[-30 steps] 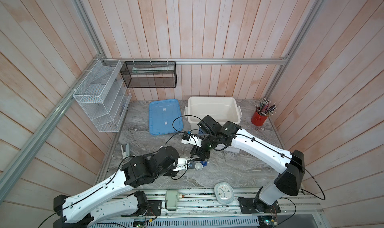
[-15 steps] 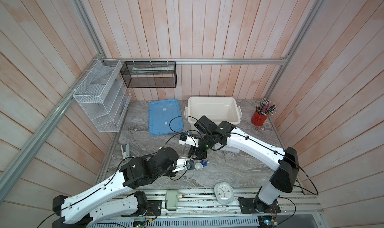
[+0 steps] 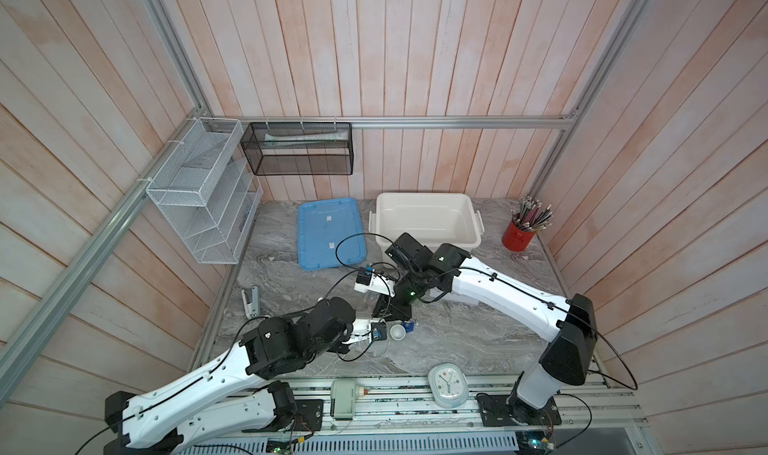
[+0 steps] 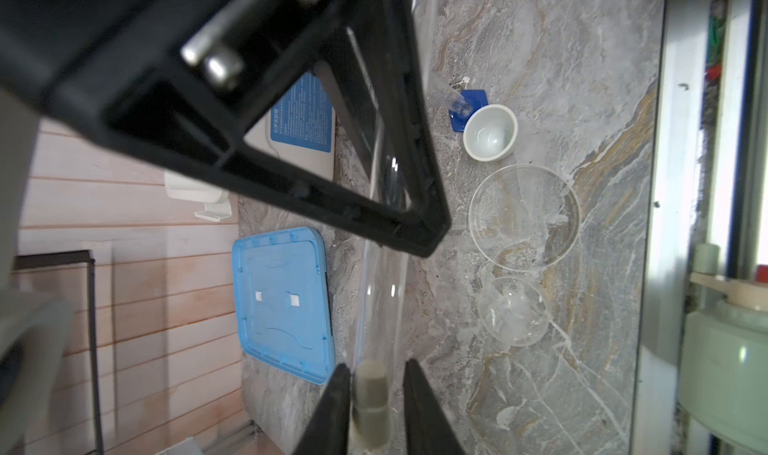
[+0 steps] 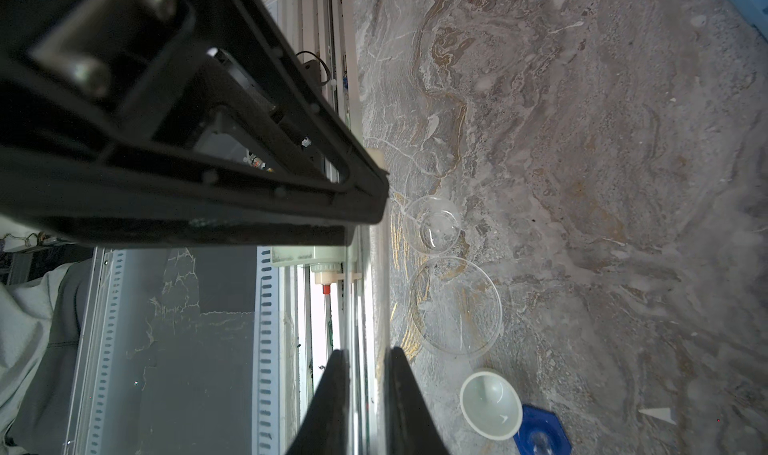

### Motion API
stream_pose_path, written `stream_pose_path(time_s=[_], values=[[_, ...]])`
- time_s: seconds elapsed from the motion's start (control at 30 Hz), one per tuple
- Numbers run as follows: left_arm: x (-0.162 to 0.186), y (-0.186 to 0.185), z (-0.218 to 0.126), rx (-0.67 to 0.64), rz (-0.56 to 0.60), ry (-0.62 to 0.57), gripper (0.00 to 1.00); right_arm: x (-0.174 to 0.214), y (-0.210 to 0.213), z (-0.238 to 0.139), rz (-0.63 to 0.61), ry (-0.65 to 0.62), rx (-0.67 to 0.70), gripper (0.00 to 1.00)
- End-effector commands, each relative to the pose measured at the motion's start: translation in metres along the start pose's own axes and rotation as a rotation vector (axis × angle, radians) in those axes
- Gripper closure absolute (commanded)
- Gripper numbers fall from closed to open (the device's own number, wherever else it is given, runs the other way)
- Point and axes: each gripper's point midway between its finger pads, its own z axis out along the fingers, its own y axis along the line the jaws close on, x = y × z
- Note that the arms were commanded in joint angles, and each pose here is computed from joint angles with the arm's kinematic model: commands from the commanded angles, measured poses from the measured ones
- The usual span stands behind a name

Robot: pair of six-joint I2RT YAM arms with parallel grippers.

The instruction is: Organize the chemistry lab equipment

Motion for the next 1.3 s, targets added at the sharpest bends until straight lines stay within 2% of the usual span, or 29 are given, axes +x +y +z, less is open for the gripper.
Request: stream_pose_path(time_s=[0.0, 0.1, 0.27, 0.4, 0.53, 0.67, 0.77, 0.87, 1.03, 1.13, 1.27], values=[[-0.007, 0.01, -0.003, -0.056, -0.014, -0.037, 0.57, -0.007, -0.005, -0.006, 0.001, -0.041, 0.038, 1.0], [-0.011, 0.019, -0.007, -0.095, -0.056, -0.063, 0.42, -0.011, -0.008, -0.011, -0.004, -0.077, 0.074, 1.0], [-0.02, 0.048, -0.024, -0.212, -0.202, -0.139, 0.31, -0.022, -0.033, -0.03, 0.01, -0.172, 0.25, 1.0], [-0.032, 0.079, -0.046, -0.313, -0.469, -0.294, 0.23, -0.033, -0.049, -0.059, 0.032, -0.315, 0.399, 1.0], [-0.027, 0.118, -0.058, -0.35, -0.855, -0.43, 0.22, -0.048, -0.047, -0.096, 0.016, -0.51, 0.514, 1.0], [-0.023, 0.142, -0.05, -0.256, -1.175, -0.599, 0.22, -0.052, -0.034, -0.129, -0.004, -0.688, 0.572, 1.0], [-0.03, 0.158, -0.043, -0.119, -1.306, -0.768, 0.22, -0.049, -0.023, -0.143, -0.029, -0.767, 0.59, 1.0], [-0.055, 0.166, -0.044, 0.048, -1.294, -0.926, 0.24, -0.044, -0.021, -0.149, -0.035, -0.787, 0.635, 1.0], [-0.094, 0.16, -0.038, 0.316, -1.176, -0.983, 0.32, -0.043, -0.019, -0.159, -0.043, -0.837, 0.668, 1.0], [-0.101, 0.157, -0.039, 0.371, -1.147, -0.999, 0.34, -0.045, -0.02, -0.158, -0.051, -0.853, 0.667, 1.0], [-0.099, 0.155, -0.036, 0.368, -1.138, -0.999, 0.38, -0.049, -0.022, -0.154, -0.062, -0.861, 0.656, 1.0]])
